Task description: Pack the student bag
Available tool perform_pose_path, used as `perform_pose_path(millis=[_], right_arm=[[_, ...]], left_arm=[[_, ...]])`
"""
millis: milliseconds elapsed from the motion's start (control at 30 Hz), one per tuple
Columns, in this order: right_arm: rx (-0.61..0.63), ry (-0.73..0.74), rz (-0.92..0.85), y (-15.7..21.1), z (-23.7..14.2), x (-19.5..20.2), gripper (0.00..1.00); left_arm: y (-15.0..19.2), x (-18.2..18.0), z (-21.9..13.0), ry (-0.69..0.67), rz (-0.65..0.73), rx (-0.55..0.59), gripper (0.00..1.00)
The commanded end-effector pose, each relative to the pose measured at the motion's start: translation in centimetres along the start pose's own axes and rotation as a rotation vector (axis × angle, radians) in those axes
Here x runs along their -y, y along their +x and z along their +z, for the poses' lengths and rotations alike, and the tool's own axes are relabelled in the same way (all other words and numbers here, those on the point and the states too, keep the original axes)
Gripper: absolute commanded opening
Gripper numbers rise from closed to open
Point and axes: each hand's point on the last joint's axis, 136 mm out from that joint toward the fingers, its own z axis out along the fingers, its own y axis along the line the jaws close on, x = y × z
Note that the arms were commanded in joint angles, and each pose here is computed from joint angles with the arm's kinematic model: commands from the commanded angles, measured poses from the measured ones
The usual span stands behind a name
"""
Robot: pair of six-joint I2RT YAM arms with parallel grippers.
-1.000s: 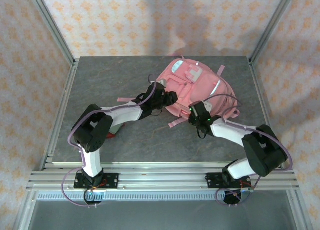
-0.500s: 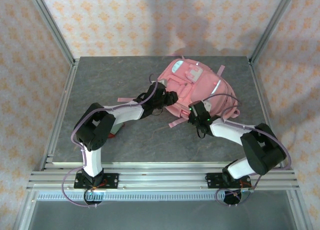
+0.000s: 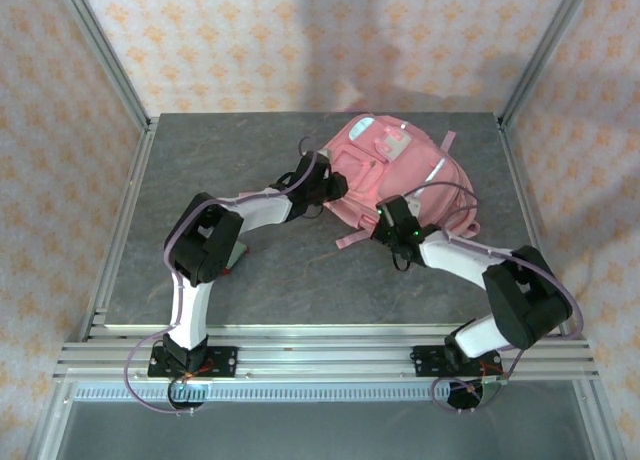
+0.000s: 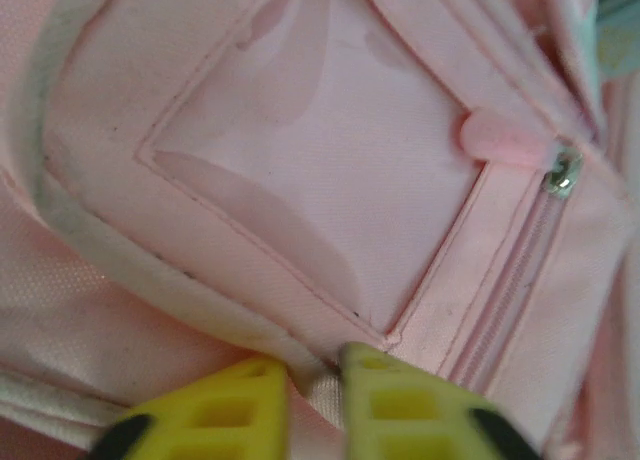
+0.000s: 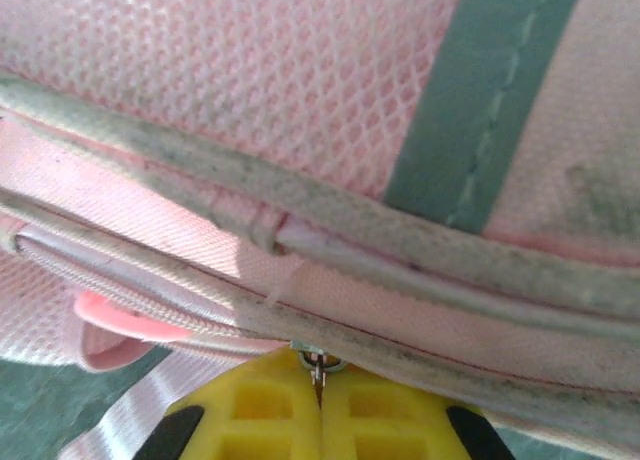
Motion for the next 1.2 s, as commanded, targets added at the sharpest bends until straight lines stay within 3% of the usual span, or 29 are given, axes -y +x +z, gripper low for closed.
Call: perform_pose_path(millis=[0, 233, 433, 567, 700, 767, 867, 1100, 1133, 1167], right_arm=[[-0.134, -0.064, -0.057, 0.2, -0.8, -3.5, 0.0], [-0.228, -0.067, -0.148, 0.1, 2.1, -9.0, 0.0], [-0.175, -0.111, -0.127, -0.5, 0.9, -9.0, 0.0], [-0.187, -0.145, -0.164, 1.2, -1.1, -7.3, 0.0], [-0.21, -0.178, -0.188, 3.9, -2.9, -5.3, 0.0], [-0.216, -0.199, -0.184, 4.8, -3.6, -4.6, 0.0], [-0.231, -0.201, -0.183, 5.9, -4.1, -3.5, 0.0], [-0.221, -0.174, -0.172, 6.4, -4.2, -2.1, 0.0], [-0.214, -0.165, -0.168, 6.3, -4.2, -1.9, 0.0], [-0.203, -0.159, -0.165, 6.2, -4.3, -1.8, 0.0]], left_arm=[[2.4, -1.5, 1.3, -0.023, 0.011, -0.086, 0.0], [2.4, 0.3, 1.0, 0.032, 0.019, -0.083, 0.0], [2.2, -0.7, 0.7, 0.004, 0.018, -0.083, 0.0], [0.1, 1.3, -1.9, 0.081, -0.021, -0.011, 0.0], [-3.7, 4.9, -5.8, 0.154, -0.004, 0.092, 0.31], [-5.0, 6.1, -6.5, 0.173, 0.009, 0.12, 0.36], [-5.5, 7.2, -5.2, 0.179, 0.022, 0.103, 0.39], [-3.1, 7.1, 1.4, 0.124, 0.05, 0.012, 0.4], [-2.8, 6.2, 2.0, 0.086, 0.057, 0.006, 0.36], [-2.4, 5.7, 2.4, 0.074, 0.061, 0.0, 0.21]])
